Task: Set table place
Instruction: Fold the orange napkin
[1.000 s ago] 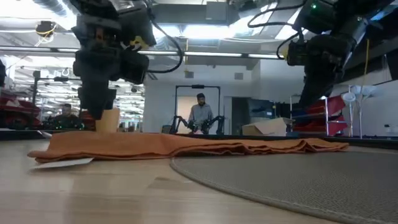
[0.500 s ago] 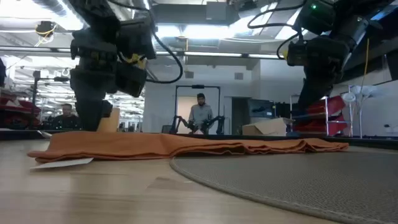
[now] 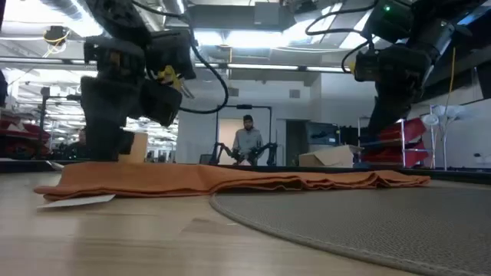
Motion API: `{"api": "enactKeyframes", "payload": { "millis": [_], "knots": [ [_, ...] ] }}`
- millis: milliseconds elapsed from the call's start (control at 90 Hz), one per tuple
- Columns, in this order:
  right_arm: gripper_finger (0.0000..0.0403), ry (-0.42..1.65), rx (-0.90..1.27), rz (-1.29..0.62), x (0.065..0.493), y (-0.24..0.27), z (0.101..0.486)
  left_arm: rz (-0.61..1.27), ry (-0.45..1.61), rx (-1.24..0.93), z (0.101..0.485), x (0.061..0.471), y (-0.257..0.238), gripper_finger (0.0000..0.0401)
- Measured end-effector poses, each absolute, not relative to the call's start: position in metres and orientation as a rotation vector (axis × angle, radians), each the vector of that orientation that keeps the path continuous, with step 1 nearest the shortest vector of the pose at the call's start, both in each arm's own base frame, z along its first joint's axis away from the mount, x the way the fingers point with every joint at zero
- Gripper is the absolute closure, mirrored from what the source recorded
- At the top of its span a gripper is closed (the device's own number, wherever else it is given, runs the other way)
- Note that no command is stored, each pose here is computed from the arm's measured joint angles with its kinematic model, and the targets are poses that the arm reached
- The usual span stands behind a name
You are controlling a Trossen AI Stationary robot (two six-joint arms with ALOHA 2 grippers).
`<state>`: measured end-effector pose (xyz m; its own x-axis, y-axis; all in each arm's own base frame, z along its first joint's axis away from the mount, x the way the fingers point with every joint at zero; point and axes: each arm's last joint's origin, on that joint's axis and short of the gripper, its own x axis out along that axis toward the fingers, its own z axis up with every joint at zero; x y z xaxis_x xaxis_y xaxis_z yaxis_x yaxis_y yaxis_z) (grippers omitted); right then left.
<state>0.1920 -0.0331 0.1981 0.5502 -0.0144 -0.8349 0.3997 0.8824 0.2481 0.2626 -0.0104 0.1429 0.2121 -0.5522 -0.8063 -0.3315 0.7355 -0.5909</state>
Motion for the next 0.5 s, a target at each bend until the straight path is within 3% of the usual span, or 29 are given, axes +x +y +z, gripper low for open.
{"api": "enactKeyframes", "payload": {
  "millis": [244,500],
  "knots": [
    [0.0288,0.964,0.439,-0.253,0.192,-0.033,0.198,-0.24,1.39,-0.749,0.143,0.263,-0.021,0.0386],
    [0.0288,0.964,0.438,-0.253,0.192,-0.033,0.198,-0.334,1.399,-0.817,0.145,0.263,-0.024,0.0401]
  ]
}}
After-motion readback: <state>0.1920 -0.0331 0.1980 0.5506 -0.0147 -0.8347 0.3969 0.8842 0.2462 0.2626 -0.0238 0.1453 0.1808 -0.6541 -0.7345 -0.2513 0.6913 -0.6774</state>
